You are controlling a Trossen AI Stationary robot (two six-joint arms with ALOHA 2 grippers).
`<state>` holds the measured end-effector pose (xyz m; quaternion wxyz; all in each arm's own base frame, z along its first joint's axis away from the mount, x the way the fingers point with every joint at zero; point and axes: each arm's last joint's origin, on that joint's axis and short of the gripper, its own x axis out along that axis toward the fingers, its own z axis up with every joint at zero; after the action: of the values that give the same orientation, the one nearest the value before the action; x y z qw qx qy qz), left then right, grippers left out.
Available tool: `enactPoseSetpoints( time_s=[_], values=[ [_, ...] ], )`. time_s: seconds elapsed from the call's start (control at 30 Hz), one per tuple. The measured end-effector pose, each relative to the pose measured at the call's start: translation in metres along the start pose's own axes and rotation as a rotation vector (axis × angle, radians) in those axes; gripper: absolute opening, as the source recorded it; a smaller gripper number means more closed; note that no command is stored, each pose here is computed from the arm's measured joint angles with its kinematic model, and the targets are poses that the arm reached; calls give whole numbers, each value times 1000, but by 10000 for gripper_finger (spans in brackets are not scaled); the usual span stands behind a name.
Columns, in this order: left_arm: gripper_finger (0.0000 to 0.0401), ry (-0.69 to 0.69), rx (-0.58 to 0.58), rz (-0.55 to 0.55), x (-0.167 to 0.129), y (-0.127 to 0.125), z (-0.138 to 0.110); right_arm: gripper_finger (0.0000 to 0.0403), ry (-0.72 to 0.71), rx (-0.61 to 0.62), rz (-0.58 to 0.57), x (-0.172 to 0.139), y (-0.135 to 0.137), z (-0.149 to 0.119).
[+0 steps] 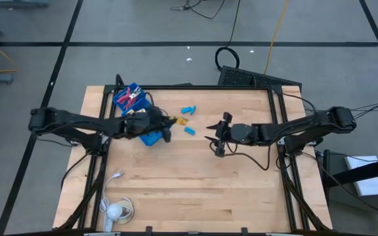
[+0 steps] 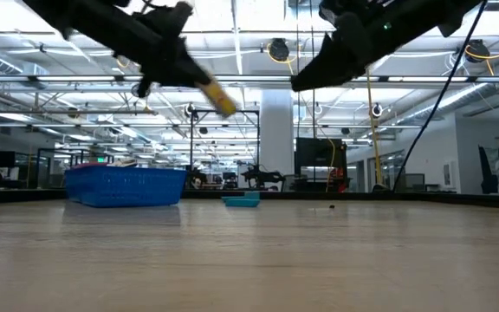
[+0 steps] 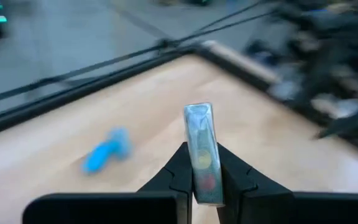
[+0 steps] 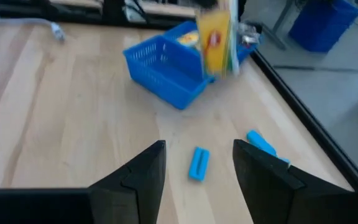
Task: Pick & Place School Supplies
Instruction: Put the yellow crayon box into the middle blue bin
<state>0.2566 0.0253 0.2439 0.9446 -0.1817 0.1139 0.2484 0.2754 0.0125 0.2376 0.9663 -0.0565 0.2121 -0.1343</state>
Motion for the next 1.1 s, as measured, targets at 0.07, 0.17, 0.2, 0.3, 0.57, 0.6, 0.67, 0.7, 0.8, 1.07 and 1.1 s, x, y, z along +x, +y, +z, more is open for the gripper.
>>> enactPoseSetpoints(
  time_s=[0.07, 0.17, 0.2, 0.3, 0.57, 0.6, 0.67, 0.7, 0.8, 1.07, 1.1],
  values=[
    [31, 15, -2, 105, -14, 6, 2, 180, 20, 0, -1, -2, -1, -1],
    [31, 55, -27, 266, -36, 19, 0, 180, 27, -2, -2, -3, -2, -2],
    [31, 67, -38, 313, -42, 24, -1, 179, 28, -2, -3, -3, -2, -2],
    [31, 98, -71, 448, -59, 36, -5, 174, 27, -3, -11, 0, -3, -3],
    [31, 237, -162, 605, -78, 60, -15, 173, 24, 13, -32, 3, -9, -2],
    [31, 258, -168, 616, -78, 63, -15, 173, 24, 14, -33, 3, -9, -2],
    [31, 277, -177, 646, -78, 68, -16, 172, 24, 14, -33, 3, -9, -2],
    [31, 278, -181, 659, -77, 70, -16, 171, 24, 14, -33, 3, -9, -2],
    [31, 298, -130, 679, -70, 72, -16, 169, 24, 14, -33, 3, -9, -2],
    [38, 332, 129, 715, -48, 72, -21, 169, 25, 14, -33, 3, -9, -3],
    [39, 345, 155, 723, -46, 72, -23, 169, 25, 14, -33, 3, -9, -3]
  ],
)
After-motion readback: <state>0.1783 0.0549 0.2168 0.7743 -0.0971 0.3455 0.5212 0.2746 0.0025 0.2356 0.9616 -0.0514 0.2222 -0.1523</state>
